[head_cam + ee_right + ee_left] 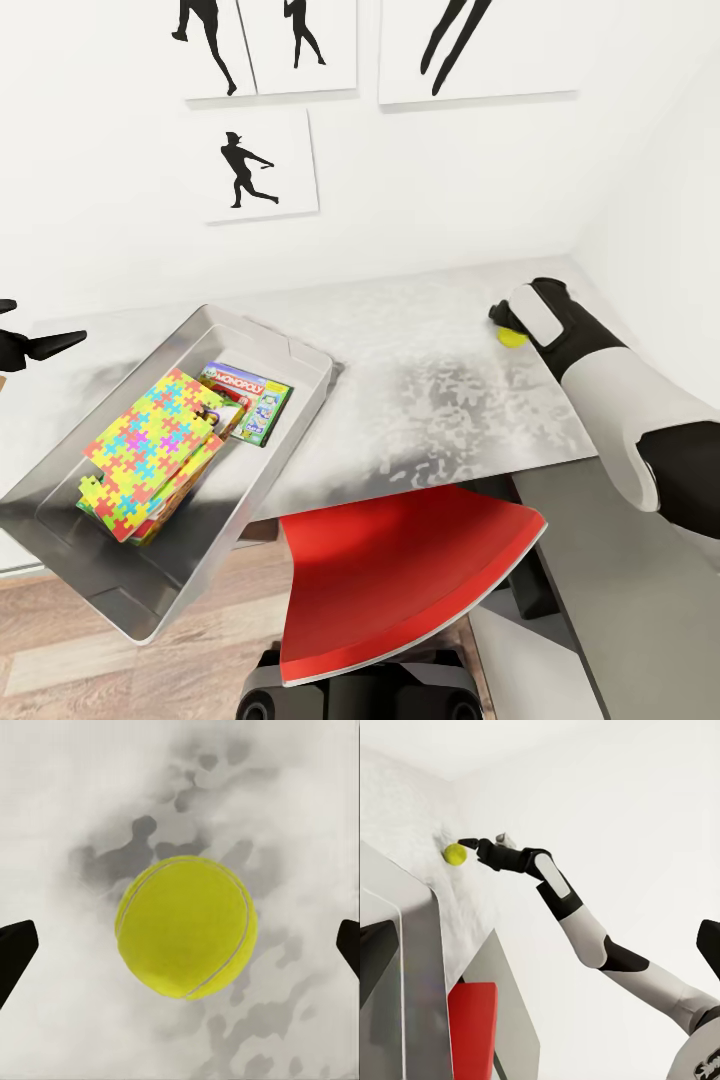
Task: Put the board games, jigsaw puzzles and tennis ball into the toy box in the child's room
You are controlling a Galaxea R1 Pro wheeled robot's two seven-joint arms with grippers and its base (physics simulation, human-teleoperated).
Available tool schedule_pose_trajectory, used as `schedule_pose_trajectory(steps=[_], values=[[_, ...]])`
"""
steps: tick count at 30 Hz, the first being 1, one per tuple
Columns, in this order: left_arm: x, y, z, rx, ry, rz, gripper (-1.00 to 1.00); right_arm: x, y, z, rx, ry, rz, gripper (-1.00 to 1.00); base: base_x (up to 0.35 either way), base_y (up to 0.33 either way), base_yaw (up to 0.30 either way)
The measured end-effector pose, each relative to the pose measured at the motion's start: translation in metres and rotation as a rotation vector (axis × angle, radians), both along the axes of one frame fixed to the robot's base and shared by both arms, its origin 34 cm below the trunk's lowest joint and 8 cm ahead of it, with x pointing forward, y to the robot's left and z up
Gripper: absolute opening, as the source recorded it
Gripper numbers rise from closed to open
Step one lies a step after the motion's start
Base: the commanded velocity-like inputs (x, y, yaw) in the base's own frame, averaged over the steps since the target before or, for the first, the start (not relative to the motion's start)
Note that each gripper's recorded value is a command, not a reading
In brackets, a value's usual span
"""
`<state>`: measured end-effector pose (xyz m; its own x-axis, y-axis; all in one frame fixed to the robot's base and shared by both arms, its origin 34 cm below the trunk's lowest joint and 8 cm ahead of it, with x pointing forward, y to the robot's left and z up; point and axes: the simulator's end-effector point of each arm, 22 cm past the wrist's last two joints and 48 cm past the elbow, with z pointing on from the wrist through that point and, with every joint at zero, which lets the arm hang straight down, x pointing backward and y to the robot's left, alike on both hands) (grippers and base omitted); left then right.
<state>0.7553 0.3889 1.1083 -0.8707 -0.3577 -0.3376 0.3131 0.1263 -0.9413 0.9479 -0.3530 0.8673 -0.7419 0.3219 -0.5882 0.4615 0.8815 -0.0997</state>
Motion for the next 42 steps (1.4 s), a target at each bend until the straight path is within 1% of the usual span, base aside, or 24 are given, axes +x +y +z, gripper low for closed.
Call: schedule_pose_trajectory(steps=[3,8,34,42], values=[[0.0,0.0,0.0,0.0,0.0,0.0,1.0,0.002,-0.0038,0.0038,-0.028,-0.007,0.007,1.0,0.0,0.0,0.0],[0.0,-0.0003,-0.0001,-0.001,0.0,0.0,1.0,0.003,-0.0065,0.0059,-0.042,-0.011,0.01,1.0,0.0,0.0,0.0],[-0.0002,-0.0006,-0.002,0.006,0.003,-0.002,1.0,0.0024,-0.0072,0.0053,-0.042,-0.007,0.011,1.0,0.0,0.0,0.0],[0.0004,-0.0006,-0.0062,0.007,0.009,-0.002,1.0,0.0017,-0.0074,0.0002,-0.043,-0.001,0.011,1.0,0.0,0.0,0.004]])
